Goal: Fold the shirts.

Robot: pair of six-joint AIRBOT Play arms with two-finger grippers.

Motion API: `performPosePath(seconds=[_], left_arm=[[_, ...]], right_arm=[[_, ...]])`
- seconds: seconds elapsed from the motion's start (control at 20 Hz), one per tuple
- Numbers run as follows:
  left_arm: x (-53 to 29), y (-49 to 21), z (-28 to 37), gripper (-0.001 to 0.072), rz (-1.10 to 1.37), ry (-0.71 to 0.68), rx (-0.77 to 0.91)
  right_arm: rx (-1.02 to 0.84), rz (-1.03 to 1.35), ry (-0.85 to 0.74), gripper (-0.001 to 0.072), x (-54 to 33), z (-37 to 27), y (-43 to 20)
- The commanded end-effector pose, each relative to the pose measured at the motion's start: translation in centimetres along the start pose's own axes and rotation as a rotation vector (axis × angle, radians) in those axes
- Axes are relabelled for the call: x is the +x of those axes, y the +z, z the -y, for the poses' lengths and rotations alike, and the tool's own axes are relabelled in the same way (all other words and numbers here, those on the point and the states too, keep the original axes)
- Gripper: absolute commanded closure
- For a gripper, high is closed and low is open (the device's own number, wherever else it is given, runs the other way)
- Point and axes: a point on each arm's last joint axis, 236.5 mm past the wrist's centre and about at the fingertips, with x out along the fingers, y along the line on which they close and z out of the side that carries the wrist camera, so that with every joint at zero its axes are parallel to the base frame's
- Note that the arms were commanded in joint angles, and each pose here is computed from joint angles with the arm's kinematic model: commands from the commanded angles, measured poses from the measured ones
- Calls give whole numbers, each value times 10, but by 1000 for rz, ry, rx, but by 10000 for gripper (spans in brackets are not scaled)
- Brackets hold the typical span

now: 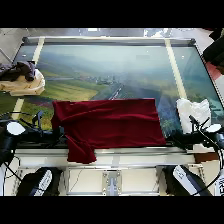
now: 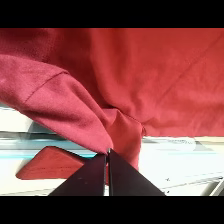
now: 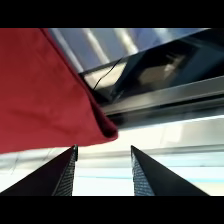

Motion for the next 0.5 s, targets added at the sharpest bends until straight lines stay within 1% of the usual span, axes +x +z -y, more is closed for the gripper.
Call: performPosePath(seconds=[0.0,0.1,0.15,0.25,0.35,0.4,0.45], left_arm=[[0,0,0,696,3,-1,1],[0,0,2,696,2,-8,0],[0,0,4,696,2,-15,-2],[-1,2,4,696,9,-15,-2],[-1,7,4,696,31,-16,-2],[-1,8,4,696,36,-16,-2],[-1,8,4,696,36,-16,-2]], right_arm=[[37,-72,88,326,15,-10,-5],[53,-73,110,335,20,-12,-1],[49,-61,114,353,21,-12,2],[42,-25,123,467,21,-14,11],[44,-7,118,472,21,-13,15],[41,-2,117,533,21,-13,16],[13,2,126,693,20,-15,17]])
